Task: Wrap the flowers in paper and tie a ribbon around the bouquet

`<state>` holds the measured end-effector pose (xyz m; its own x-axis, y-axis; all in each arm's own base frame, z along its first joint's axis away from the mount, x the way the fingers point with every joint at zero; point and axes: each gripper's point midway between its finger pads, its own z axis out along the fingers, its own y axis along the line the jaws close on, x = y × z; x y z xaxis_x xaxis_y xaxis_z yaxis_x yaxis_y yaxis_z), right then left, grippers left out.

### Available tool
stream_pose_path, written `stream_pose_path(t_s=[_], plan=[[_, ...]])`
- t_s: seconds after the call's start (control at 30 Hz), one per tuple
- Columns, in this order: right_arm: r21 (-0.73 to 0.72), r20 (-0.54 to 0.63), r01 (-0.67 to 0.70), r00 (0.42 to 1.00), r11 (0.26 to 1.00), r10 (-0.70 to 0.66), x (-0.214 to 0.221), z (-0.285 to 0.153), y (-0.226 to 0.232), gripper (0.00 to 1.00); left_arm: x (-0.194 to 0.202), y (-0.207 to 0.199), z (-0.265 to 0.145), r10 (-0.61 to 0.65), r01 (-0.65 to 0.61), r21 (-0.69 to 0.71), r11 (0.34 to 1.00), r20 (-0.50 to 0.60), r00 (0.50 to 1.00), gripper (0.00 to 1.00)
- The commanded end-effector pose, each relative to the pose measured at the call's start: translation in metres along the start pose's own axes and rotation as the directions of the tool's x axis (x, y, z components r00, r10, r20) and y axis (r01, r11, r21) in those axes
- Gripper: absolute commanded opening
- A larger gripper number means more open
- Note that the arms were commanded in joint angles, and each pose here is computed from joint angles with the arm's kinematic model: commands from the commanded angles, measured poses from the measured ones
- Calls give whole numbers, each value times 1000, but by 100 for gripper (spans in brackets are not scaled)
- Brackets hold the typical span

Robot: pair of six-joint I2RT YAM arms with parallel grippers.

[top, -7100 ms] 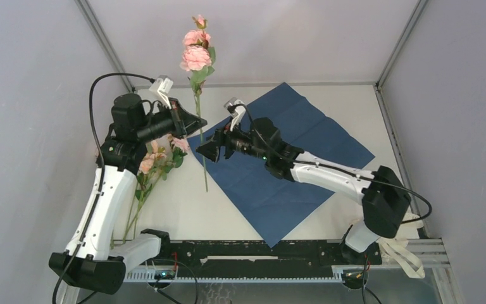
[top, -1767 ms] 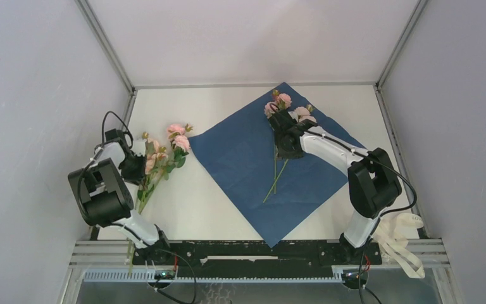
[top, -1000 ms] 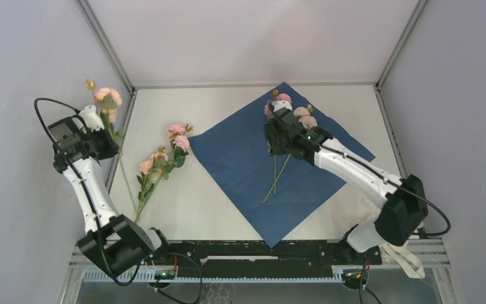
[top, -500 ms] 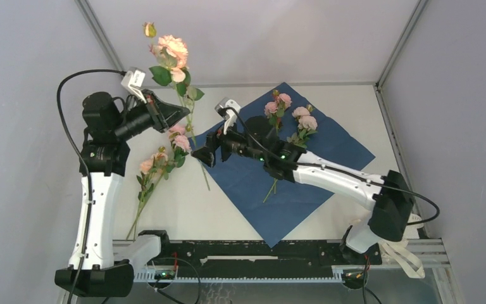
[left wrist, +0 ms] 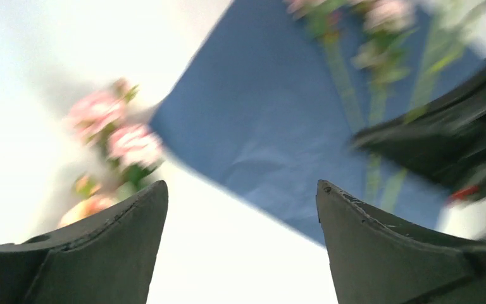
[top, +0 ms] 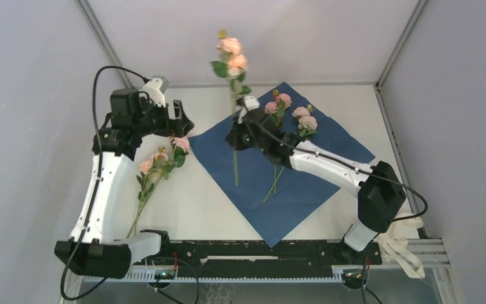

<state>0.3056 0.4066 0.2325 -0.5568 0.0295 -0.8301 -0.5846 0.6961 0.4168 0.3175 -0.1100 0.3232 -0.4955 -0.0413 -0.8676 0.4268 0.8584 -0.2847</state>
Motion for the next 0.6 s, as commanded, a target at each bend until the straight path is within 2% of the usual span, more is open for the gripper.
stream_pose_path(t_s=[0.0, 0.07, 0.17, 0.2, 0.3, 0.33, 0.43, 0.57], plan=[[451, -144, -62, 979, 890, 141, 40, -33, -128, 0, 107, 127, -25, 87, -277, -380, 883, -448, 890, 91], [532, -231, -35, 955, 846, 185, 67, -41, -159, 0, 137, 164, -38, 27, -305, -457, 836, -520, 854, 91], [627, -291, -4, 926, 779, 240, 91, -47, -199, 3, 175, 200, -53, -46, -331, -516, 790, -589, 807, 90], [649, -297, -2, 920, 761, 256, 96, -47, -210, 9, 185, 210, -58, -74, -332, -534, 778, -602, 795, 90], [690, -295, -21, 904, 723, 308, 106, -47, -233, 39, 213, 226, -64, -135, -327, -551, 768, -638, 758, 87], [696, -295, -26, 901, 718, 319, 107, -47, -237, 45, 222, 228, -65, -152, -322, -548, 772, -651, 744, 85], [708, -294, -13, 904, 706, 311, 105, -52, -239, 51, 243, 226, -66, -178, -301, -527, 795, -676, 715, 79], [711, -289, 5, 914, 703, 285, 95, -65, -233, 54, 255, 218, -64, -180, -272, -510, 816, -672, 718, 72]])
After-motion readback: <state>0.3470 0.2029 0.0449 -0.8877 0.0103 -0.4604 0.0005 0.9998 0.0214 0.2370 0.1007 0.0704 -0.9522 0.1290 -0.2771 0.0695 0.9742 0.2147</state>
